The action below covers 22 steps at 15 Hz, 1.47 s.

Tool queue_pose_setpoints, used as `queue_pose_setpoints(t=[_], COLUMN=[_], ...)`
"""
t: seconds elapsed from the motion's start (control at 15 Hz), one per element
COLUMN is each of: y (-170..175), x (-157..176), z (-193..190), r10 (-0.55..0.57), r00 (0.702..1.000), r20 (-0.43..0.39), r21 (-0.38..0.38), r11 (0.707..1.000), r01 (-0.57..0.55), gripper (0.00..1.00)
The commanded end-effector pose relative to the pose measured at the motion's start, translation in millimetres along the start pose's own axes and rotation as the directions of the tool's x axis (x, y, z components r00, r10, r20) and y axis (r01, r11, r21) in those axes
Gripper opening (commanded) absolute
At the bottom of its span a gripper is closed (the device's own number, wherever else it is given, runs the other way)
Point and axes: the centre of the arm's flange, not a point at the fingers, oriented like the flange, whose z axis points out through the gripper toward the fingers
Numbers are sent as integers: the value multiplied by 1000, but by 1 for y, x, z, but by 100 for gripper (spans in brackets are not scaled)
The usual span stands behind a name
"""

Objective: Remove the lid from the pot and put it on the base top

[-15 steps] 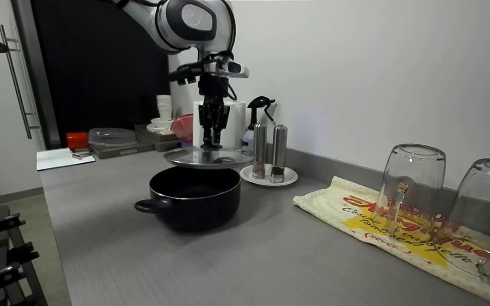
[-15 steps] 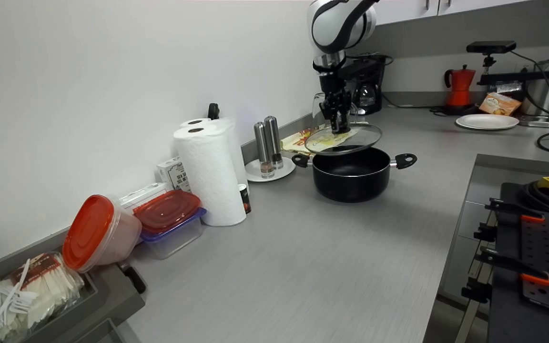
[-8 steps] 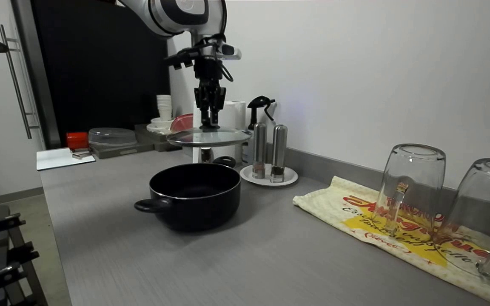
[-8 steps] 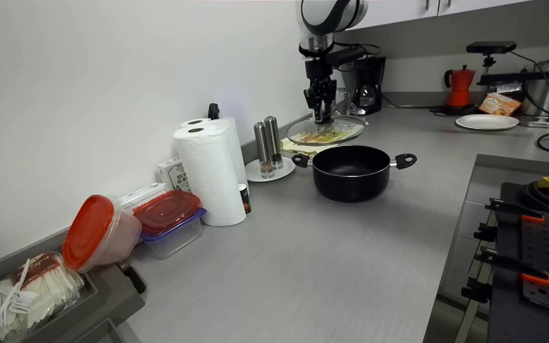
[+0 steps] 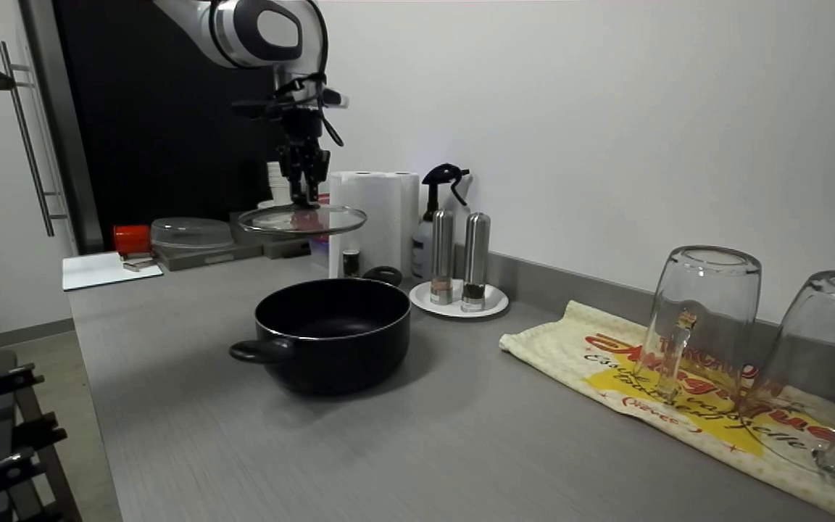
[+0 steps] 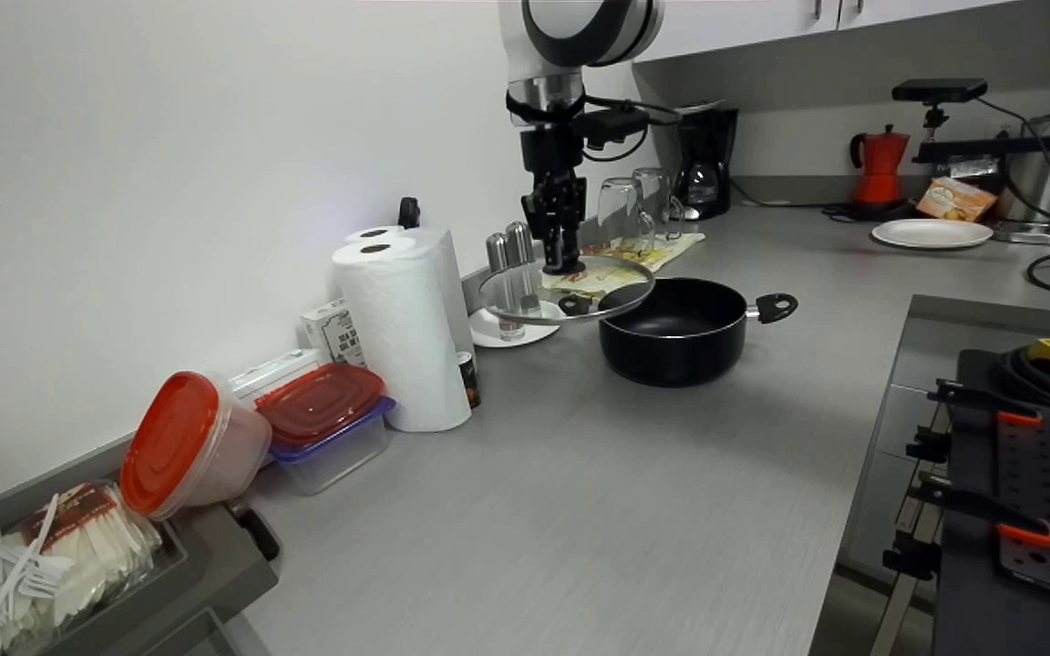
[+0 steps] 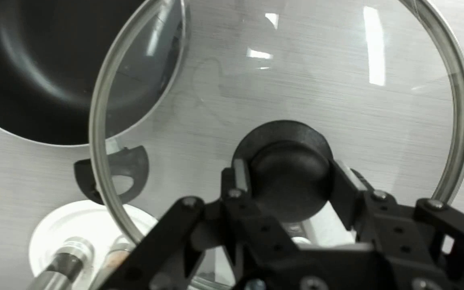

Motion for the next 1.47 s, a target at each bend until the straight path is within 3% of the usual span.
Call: queue_pose_setpoints(t=[0.0,0.2,0.73,1.13,1.4], y=[-50,-86,-150,-174,-177], x=[-8,-7,-30,-36,-39], z=[10,36,120,155,165], r10=[-52,-107,-249,-324,-409], r00=[997,989,966,941,907], r20=[-64,-104,-63,-95,-100], r21=[20,38,69,30,-6], r11=[998,993,965,944,912], r01=[53,111,253,328,411], gripper=[25,25,25,25,25])
